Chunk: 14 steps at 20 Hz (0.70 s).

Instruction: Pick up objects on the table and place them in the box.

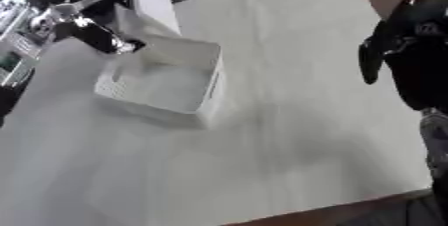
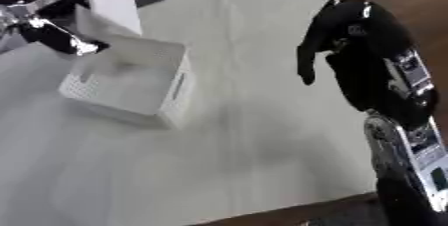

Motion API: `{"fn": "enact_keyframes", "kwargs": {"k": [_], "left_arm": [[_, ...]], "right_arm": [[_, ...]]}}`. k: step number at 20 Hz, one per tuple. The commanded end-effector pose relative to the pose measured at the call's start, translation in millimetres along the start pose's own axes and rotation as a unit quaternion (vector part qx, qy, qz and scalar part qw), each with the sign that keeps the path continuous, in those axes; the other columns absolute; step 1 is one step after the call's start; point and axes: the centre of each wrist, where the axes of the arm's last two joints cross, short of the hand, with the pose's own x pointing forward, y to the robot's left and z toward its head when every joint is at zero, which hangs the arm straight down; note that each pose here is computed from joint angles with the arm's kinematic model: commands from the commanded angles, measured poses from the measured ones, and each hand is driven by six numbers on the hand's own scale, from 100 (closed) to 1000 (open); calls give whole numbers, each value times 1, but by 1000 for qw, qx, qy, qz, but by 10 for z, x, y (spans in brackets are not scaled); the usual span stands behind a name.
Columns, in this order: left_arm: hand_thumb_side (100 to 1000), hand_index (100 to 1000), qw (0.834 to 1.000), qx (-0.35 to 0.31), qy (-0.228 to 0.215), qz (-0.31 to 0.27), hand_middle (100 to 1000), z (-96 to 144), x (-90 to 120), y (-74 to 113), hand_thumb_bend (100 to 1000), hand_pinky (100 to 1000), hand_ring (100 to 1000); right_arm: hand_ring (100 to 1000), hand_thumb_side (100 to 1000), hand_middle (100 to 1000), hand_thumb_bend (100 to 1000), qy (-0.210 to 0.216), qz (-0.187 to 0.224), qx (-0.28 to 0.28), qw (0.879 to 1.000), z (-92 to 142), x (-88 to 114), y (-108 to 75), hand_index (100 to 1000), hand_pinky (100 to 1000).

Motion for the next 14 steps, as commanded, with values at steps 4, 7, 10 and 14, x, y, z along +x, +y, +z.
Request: {"fn": "enact_keyframes", "kwargs": {"k": [4, 7, 10, 14], "left_arm": [[488, 594, 998, -59, -29, -14, 511, 44, -64, 30, 822, 347, 482], [647, 686, 994, -97, -36, -17, 619, 57, -90, 19, 857, 443, 561], [698, 731, 993, -111, -36, -19, 663, 67, -102, 47, 893, 491, 597], [749, 827, 994, -104, -37, -19, 749, 82, -106, 96, 957, 580, 700]], "right_arm": [[414, 808, 513, 100, -11, 3, 6, 1000, -59, 35, -10, 728, 250], [414, 807, 513, 100, -10, 4, 5, 1000, -56, 36, -11, 728, 250], [415, 808, 513, 100, -10, 4, 5, 1000, -55, 35, -10, 728, 250], [415, 808, 513, 100, -10, 4, 6, 1000, -54, 37, -13, 728, 251]]}}
